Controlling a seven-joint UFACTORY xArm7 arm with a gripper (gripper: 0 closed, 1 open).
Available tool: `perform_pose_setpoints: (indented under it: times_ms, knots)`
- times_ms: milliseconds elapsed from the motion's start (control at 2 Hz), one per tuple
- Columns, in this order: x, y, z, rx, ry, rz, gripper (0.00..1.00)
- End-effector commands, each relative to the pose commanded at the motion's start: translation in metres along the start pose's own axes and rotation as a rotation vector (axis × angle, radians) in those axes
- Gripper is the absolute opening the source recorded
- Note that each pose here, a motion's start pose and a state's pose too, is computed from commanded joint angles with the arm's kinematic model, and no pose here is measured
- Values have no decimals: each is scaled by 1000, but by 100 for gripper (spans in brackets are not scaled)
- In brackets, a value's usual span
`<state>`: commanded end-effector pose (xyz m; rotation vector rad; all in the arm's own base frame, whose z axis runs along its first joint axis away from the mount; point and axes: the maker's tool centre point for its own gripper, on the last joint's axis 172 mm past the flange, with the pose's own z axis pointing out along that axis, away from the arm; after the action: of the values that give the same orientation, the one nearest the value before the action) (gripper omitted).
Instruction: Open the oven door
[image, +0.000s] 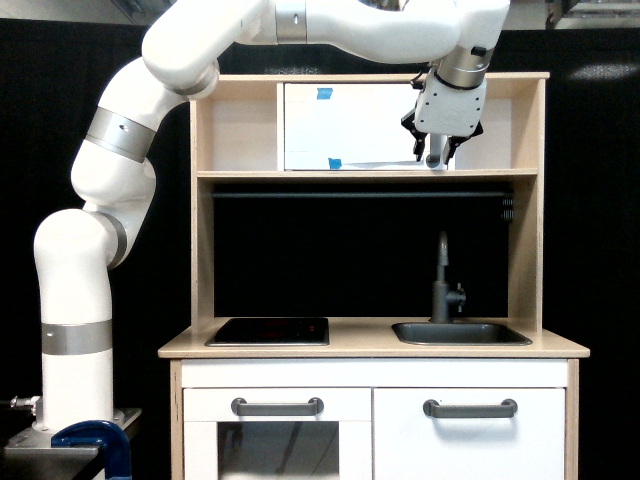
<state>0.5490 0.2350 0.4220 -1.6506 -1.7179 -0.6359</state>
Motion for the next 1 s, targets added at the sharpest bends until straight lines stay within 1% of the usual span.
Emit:
perform_pose_setpoints:
  times_ms: [500, 1000]
  knots:
    - [34, 7, 9, 0, 0, 0, 100]
    - [57, 10, 14, 0, 0, 0, 100]
